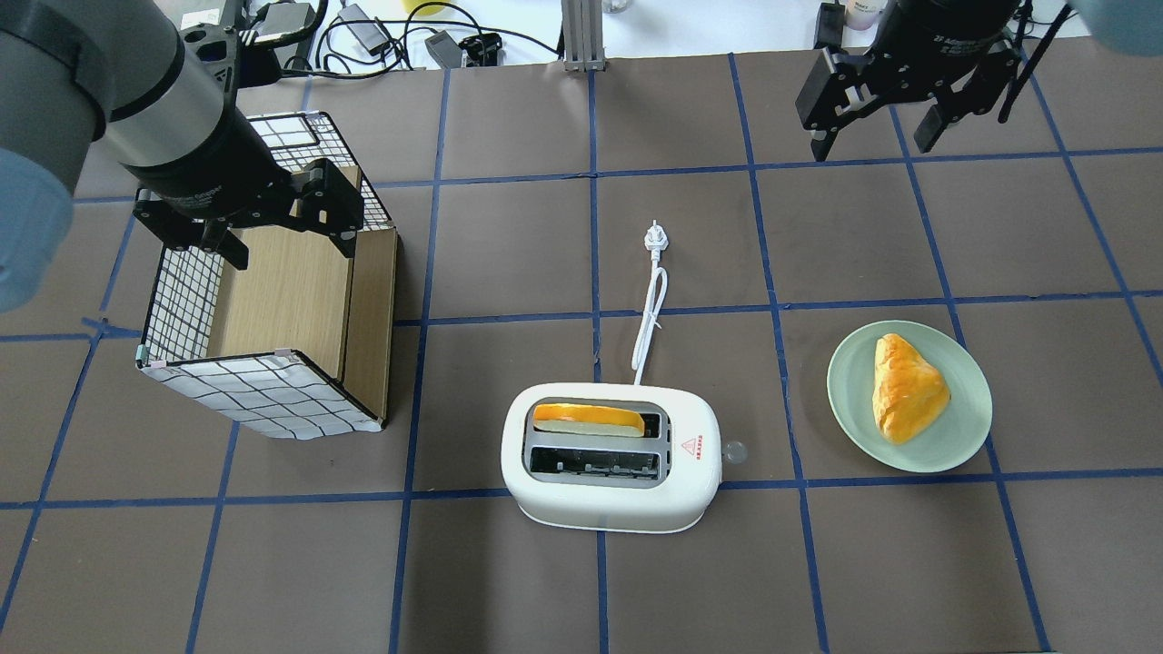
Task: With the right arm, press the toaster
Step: 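Lift the right gripper up and away from the toaster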
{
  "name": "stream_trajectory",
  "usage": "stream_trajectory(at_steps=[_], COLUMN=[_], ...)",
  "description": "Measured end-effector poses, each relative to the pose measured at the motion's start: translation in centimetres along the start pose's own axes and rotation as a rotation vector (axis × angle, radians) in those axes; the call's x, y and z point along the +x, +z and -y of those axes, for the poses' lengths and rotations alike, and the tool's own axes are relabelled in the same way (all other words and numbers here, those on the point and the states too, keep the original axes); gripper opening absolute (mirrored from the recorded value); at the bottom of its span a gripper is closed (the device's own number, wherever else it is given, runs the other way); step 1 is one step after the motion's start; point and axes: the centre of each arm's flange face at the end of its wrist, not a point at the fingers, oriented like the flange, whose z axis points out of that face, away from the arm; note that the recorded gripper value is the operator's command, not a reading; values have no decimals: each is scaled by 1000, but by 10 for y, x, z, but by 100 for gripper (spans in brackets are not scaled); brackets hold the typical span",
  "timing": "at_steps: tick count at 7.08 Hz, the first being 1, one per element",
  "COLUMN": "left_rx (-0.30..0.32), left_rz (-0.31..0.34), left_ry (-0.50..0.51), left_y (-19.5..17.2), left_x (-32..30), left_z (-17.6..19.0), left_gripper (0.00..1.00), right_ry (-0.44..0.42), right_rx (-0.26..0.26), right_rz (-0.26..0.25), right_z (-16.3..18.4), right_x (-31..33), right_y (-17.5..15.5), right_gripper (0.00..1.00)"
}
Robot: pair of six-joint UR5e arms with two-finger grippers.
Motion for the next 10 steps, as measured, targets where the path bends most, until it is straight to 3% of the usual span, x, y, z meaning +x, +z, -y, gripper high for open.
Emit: stream_trajectory(at_steps=[5, 7, 8, 10], left_rx=[0, 0, 0, 0], left_rz=[0, 0, 0, 0], left_ry=[0, 0, 0, 0], left_y=[0, 0, 0, 0], left_x=[0, 0, 0, 0], left_z=[0, 0, 0, 0], left_gripper=[100, 100, 100, 100], right_ry=[-22, -88, -66, 76], right_rx=[-34, -32, -53, -81], right_rz=[-8, 6, 20, 35], right_z=[6, 7, 1, -27], right_x=[4, 22, 38, 43], right_y=[8, 8, 9, 12], right_gripper=[96, 90, 89, 90])
